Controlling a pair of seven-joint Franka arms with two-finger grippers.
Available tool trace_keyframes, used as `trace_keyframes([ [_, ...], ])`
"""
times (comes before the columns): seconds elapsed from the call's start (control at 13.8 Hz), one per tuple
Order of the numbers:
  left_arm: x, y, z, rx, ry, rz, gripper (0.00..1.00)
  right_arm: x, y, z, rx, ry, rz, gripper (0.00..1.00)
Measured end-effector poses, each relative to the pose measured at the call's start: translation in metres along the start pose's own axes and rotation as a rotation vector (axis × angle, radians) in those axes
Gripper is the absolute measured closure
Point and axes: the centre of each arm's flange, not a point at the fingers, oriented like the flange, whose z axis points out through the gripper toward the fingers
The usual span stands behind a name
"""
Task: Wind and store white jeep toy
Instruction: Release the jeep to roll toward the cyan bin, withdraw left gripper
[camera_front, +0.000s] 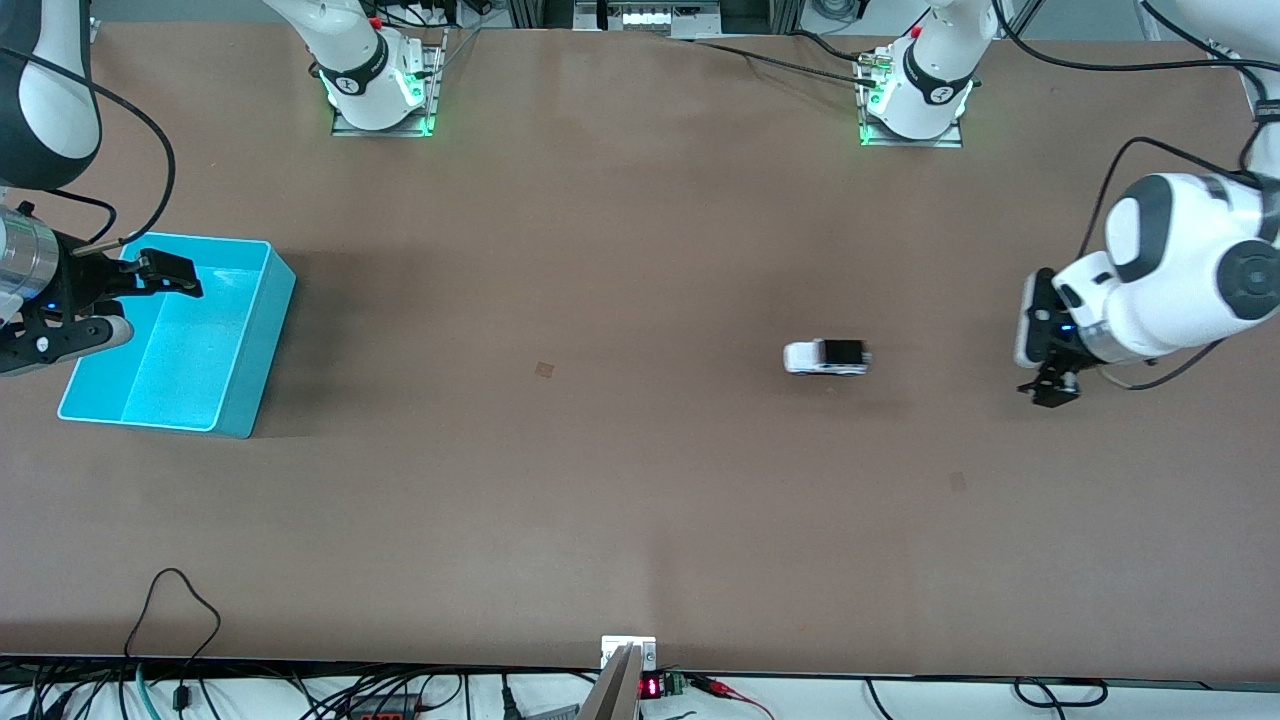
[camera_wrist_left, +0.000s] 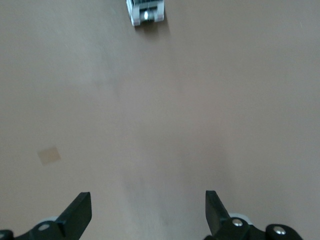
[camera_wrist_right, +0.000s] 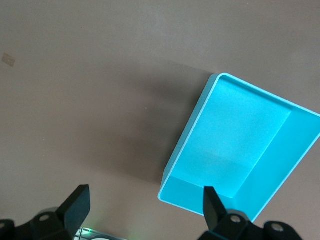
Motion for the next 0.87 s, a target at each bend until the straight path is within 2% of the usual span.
trace_keyframes([
  [0.22, 0.047, -0.008, 0.001, 0.000, -0.007, -0.111, 0.00, 0.000, 0.001, 0.000, 0.000, 0.000, 0.001, 0.00],
  [0.36, 0.063, -0.012, -0.004, 0.013, -0.009, -0.238, 0.00, -0.001, 0.003, 0.000, 0.000, 0.000, 0.006, 0.00],
  [0.65, 0.059, -0.023, -0.028, 0.066, 0.002, -0.554, 0.00, -0.002, 0.005, -0.001, 0.000, 0.001, 0.010, 0.00],
  [0.87, 0.055, -0.032, -0.052, 0.115, 0.022, -0.746, 0.00, -0.004, 0.005, -0.003, 0.000, 0.003, 0.011, 0.00],
])
